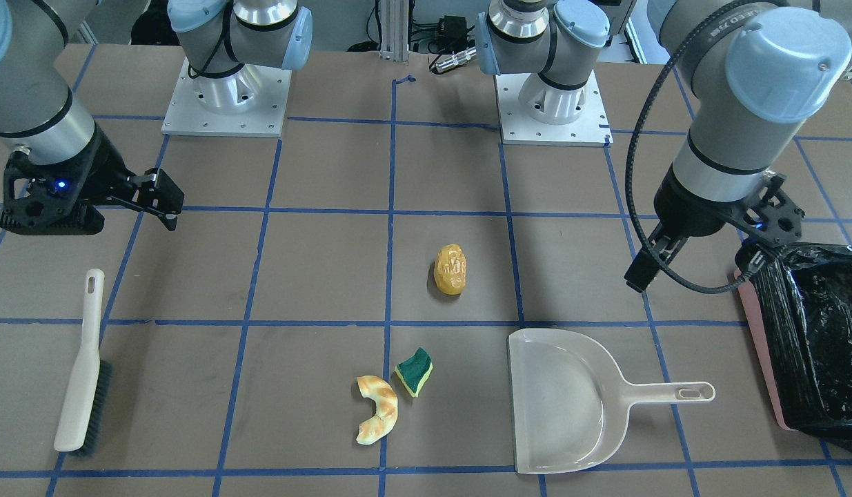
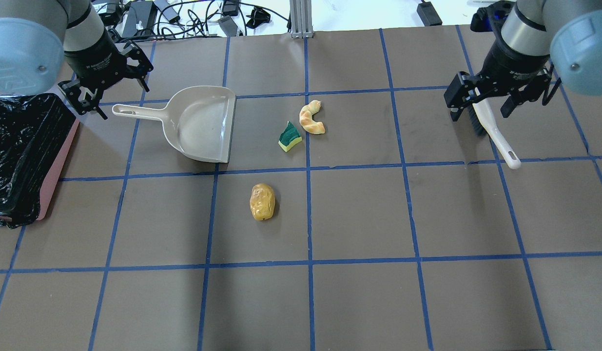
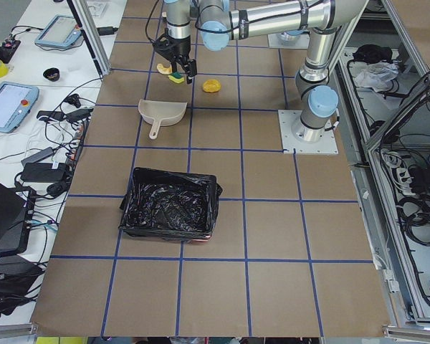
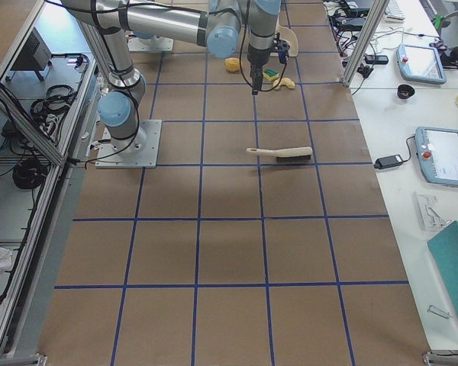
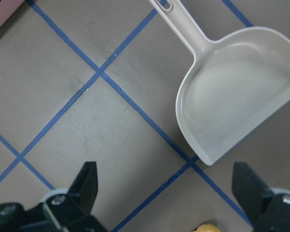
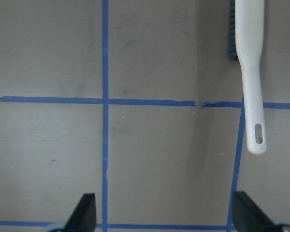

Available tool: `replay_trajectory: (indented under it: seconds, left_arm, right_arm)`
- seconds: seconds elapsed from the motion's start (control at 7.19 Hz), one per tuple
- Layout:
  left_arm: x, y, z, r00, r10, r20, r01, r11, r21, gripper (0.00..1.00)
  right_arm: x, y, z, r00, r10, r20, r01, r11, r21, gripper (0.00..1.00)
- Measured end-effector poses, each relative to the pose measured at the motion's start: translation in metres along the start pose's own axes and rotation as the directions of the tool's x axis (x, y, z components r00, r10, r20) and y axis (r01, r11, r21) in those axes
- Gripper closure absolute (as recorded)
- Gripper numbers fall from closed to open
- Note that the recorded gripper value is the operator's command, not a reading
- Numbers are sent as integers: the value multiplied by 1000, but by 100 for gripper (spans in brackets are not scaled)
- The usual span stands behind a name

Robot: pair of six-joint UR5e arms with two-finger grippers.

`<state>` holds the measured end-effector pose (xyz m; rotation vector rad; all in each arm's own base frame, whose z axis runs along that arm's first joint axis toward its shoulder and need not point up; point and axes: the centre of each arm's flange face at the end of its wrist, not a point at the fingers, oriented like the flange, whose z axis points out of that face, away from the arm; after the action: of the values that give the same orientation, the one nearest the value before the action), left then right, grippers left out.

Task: Sweep and dump trash into bin
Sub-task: 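Grasp the beige dustpan handle with the left gripper while the right grasps the white brush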

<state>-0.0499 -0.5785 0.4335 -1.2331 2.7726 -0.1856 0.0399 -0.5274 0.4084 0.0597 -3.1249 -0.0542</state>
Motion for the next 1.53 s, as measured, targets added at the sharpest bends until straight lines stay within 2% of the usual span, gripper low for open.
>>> replay_trajectory:
  seconds: [0.14,0.28,0.7,0.97,1.25,1.53]
  left_arm:
    - [0,-14,9,995,-104,0,104,994,29,0]
    - [-2,-28,23,978,-209,15,208,977,46,0]
    - [10,-62,68,908,-415,59,413,910,40,1]
    - [32,-89,89,854,-517,58,516,856,39,13]
    - [51,-109,114,807,-588,50,587,809,45,13]
    - [63,-119,146,777,-628,48,626,778,51,16]
  right_arm:
    - [13,1,22,1000,-4,-9,4,1000,4,1]
    - [21,1,41,1000,-6,-15,6,1000,15,1]
    - [64,-20,77,998,-49,-41,51,997,61,1]
    - [104,-28,100,998,-36,-51,39,997,63,2]
    - [128,-34,126,999,-21,-48,23,999,42,9]
    - [132,-37,147,1000,1,-31,-1,1000,14,11]
